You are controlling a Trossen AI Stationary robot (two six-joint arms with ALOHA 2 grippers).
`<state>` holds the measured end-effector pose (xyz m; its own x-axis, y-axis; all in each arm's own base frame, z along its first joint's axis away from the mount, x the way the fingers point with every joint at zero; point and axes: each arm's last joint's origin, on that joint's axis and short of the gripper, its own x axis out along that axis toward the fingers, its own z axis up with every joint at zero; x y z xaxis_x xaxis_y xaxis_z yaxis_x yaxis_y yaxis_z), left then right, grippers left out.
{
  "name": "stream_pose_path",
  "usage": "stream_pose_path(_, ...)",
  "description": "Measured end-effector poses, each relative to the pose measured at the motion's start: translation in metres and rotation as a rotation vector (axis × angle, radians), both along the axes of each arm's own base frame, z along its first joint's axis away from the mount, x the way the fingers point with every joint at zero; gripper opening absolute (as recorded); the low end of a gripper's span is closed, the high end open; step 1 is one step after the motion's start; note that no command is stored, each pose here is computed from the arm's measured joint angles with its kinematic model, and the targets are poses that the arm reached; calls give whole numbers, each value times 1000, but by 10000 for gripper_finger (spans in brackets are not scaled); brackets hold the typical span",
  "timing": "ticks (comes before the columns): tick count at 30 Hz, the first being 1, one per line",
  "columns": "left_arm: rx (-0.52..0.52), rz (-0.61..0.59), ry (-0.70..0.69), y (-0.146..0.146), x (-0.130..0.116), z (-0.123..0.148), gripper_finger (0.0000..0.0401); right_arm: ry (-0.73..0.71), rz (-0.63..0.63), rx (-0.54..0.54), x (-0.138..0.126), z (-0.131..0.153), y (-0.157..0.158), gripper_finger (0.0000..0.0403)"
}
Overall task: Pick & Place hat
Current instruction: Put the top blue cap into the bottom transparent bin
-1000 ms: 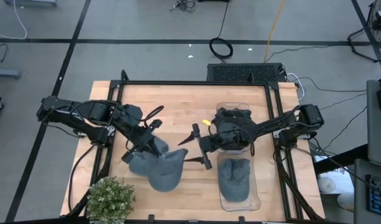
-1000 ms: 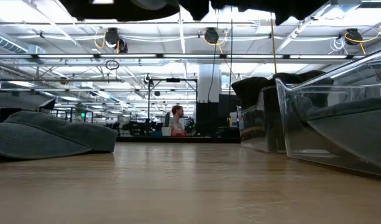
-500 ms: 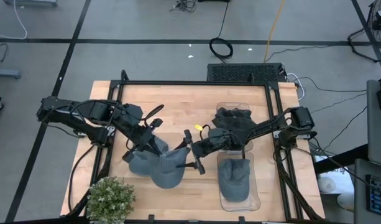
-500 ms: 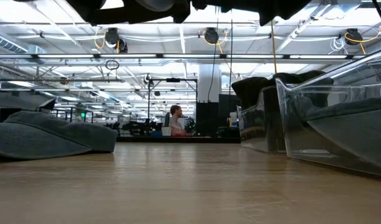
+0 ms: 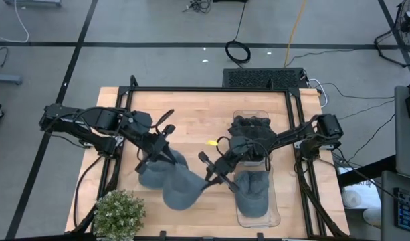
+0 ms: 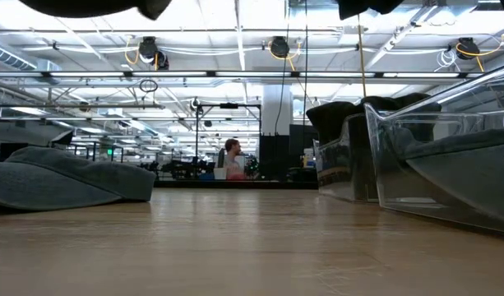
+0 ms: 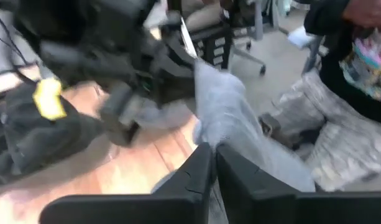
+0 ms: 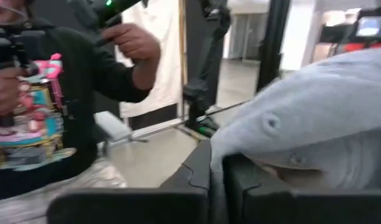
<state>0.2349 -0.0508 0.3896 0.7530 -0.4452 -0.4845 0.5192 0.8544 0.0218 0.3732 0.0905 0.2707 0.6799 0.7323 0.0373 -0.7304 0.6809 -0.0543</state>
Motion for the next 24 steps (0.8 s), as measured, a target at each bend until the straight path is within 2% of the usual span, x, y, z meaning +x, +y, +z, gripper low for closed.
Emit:
stream_pose_path(3,-27,16,-36,0,2,4,44,30,15,11,-5,3,7,1)
stream_pose_path(6,-32,23,-73,0,3,8,56,45,-12,-17,-20,19,14,1)
stream_pose_path(10,-33,41,-114,1,1,13,69,149,-177,-111,-51,38,24,1)
stream_pose_path(12,-24,58,-120,2,1,13,73,217,-221,-129,-71,48,31,1)
stream_pose_path(19,-22,70,-139,2,1,15,76,373,-197,-4,-143,83,59,0)
stream_pose_path(24,-11,89,-144,3,2,15,77,435,-275,19,-172,75,69,0)
